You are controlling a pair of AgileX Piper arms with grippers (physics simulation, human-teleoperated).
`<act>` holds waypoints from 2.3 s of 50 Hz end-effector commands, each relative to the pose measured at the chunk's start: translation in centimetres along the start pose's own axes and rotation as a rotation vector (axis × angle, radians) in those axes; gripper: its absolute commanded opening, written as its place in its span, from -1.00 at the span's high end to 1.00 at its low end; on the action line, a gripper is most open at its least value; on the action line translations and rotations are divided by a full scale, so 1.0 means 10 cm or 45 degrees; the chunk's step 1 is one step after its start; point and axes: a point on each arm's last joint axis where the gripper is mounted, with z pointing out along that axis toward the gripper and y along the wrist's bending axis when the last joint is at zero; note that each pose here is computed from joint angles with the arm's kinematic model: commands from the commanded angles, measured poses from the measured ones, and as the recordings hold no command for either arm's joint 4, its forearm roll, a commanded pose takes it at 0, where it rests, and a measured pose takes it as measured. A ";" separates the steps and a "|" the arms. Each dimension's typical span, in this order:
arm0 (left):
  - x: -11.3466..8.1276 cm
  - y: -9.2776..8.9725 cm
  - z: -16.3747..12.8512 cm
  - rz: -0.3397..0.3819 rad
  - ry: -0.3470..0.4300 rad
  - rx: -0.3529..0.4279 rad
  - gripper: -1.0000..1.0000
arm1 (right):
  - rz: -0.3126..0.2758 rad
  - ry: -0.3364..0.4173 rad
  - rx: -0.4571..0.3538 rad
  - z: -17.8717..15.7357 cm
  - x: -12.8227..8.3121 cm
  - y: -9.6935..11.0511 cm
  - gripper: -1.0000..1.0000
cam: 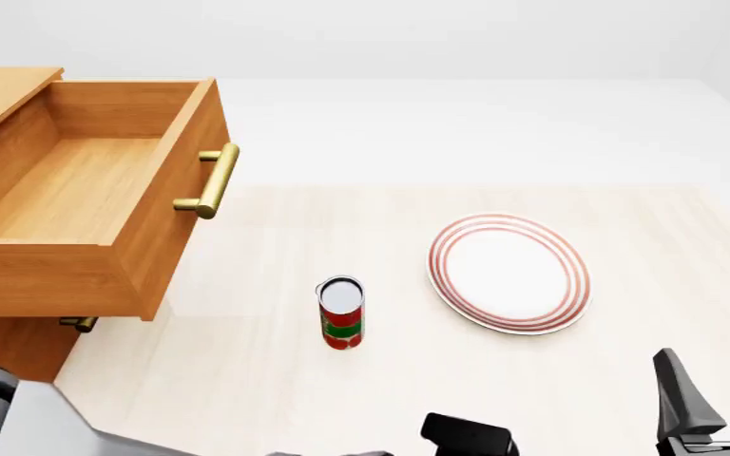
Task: Put the bowl in the top drawer of the cabinet.
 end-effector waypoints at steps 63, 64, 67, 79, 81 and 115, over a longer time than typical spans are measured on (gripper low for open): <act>-0.52 0.22 -0.17 0.041 -0.096 -0.093 1.00 | 0.000 0.000 0.000 0.00 0.00 0.00 -1.00; -0.53 0.22 -0.18 0.042 -0.099 -0.093 1.00 | 0.000 0.000 0.000 0.00 0.00 0.00 -1.00; -0.58 0.23 -0.23 0.045 -0.112 -0.097 1.00 | 0.000 0.000 0.000 0.00 0.00 0.00 -1.00; -0.79 0.25 -0.48 0.060 -0.171 -0.108 1.00 | 0.000 0.000 0.000 0.00 0.00 0.00 -1.00; -0.83 0.25 -0.52 0.063 -0.184 -0.111 1.00 | 0.000 0.000 0.000 0.00 0.00 0.00 -1.00; -1.45 0.20 -1.15 0.131 -0.327 -0.168 1.00 | 0.000 0.000 0.000 0.00 0.00 0.00 -1.00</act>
